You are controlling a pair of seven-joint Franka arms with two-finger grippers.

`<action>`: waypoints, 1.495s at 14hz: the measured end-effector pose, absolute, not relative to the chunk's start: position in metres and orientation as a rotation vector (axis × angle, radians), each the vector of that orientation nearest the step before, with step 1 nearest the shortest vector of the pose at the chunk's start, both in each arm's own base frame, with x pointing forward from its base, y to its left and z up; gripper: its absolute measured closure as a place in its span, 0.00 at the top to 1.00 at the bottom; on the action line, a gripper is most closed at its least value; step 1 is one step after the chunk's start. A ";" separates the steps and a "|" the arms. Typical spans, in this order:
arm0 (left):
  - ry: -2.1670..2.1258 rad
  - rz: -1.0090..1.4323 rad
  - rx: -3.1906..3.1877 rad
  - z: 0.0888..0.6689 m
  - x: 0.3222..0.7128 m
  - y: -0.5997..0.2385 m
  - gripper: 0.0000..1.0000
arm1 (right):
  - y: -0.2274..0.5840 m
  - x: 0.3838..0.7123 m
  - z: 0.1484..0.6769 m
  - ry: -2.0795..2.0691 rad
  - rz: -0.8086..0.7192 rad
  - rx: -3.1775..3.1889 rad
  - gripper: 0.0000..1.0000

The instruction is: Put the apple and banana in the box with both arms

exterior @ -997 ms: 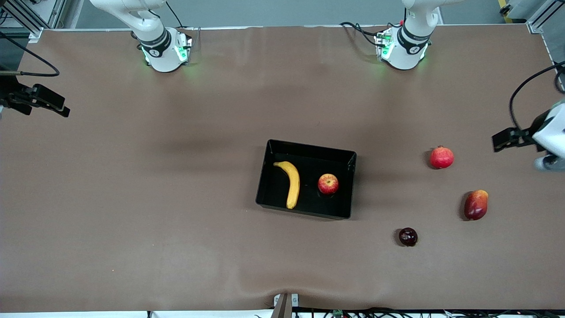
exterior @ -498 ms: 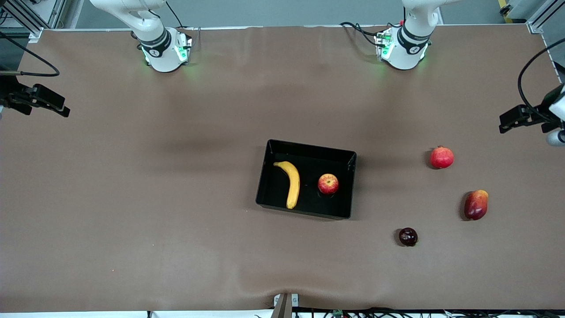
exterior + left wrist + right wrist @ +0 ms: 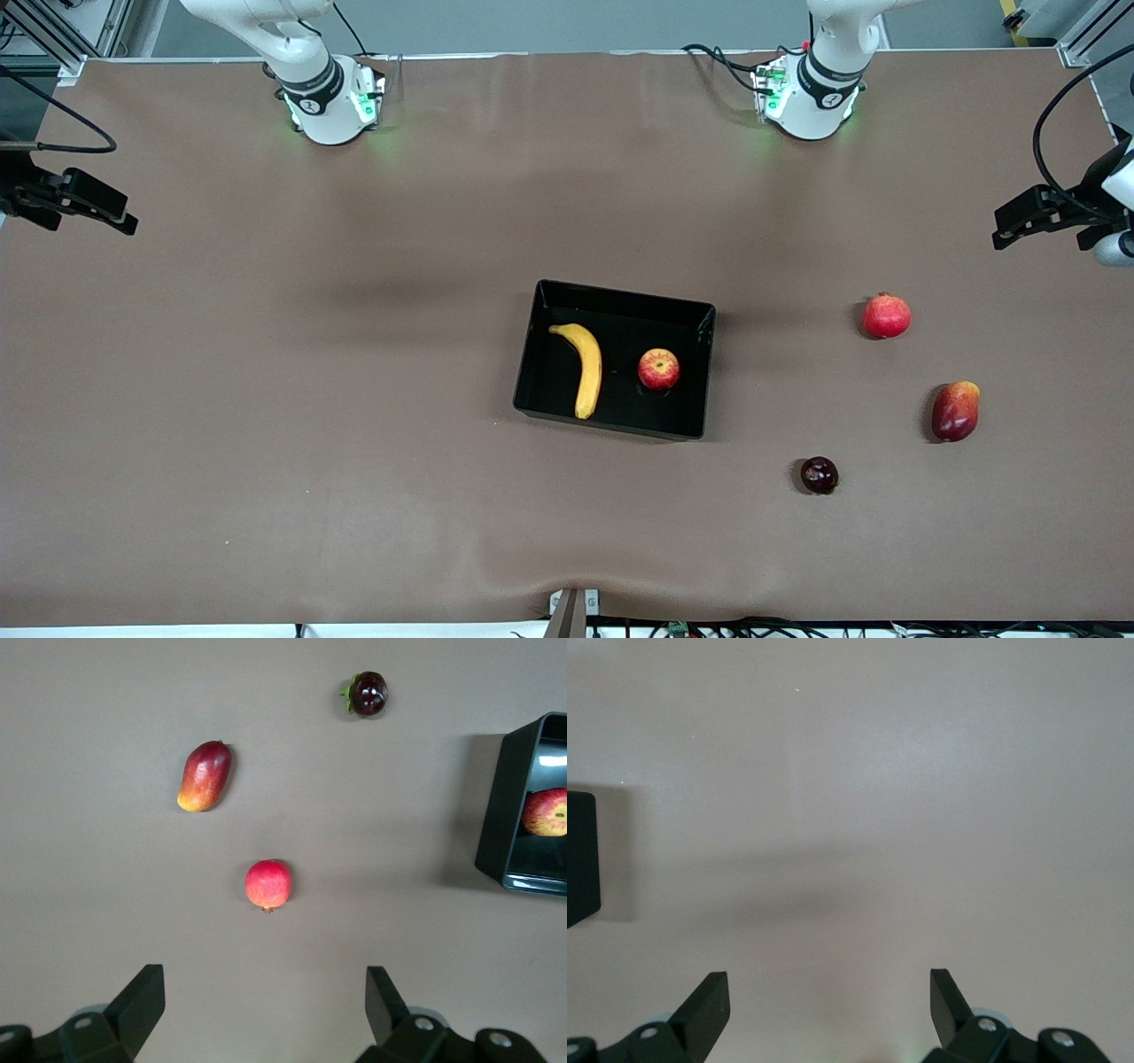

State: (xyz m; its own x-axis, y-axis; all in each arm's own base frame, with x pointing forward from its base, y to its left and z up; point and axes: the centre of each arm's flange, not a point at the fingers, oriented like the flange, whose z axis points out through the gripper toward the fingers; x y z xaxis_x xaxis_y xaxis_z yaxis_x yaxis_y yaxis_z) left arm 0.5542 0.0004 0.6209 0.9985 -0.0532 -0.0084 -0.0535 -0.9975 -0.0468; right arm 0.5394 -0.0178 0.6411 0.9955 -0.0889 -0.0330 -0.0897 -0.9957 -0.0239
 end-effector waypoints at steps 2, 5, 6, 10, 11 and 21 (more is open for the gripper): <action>0.084 0.010 -3.093 0.623 0.553 0.000 1.00 | -0.017 0.539 0.641 0.137 0.050 -3.113 1.00; 0.101 0.016 -3.093 0.623 0.552 -0.006 1.00 | -0.016 0.539 0.641 0.133 0.050 -3.113 1.00; 0.126 0.024 -3.092 0.624 0.550 -0.015 1.00 | -0.016 0.539 0.641 0.133 0.050 -3.113 1.00; 0.176 0.057 -3.088 0.630 0.538 -0.039 1.00 | -0.016 0.539 0.641 0.133 0.049 -3.113 1.00; 0.166 0.060 -3.089 0.631 0.536 -0.038 1.00 | -0.016 0.539 0.641 0.133 0.049 -3.113 1.00; 0.104 0.079 -3.089 0.634 0.514 -0.035 1.00 | -0.015 0.540 0.641 0.133 0.049 -3.113 1.00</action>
State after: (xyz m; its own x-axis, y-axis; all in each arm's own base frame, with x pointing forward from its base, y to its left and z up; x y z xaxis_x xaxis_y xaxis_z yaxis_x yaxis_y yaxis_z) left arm 0.5141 -0.0354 0.6336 0.9964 -0.0662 -0.0528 -0.0687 -0.9965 -0.0479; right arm 0.5395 -0.0155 0.6412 0.9959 -0.0847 -0.0324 -0.0855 -0.9961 -0.0239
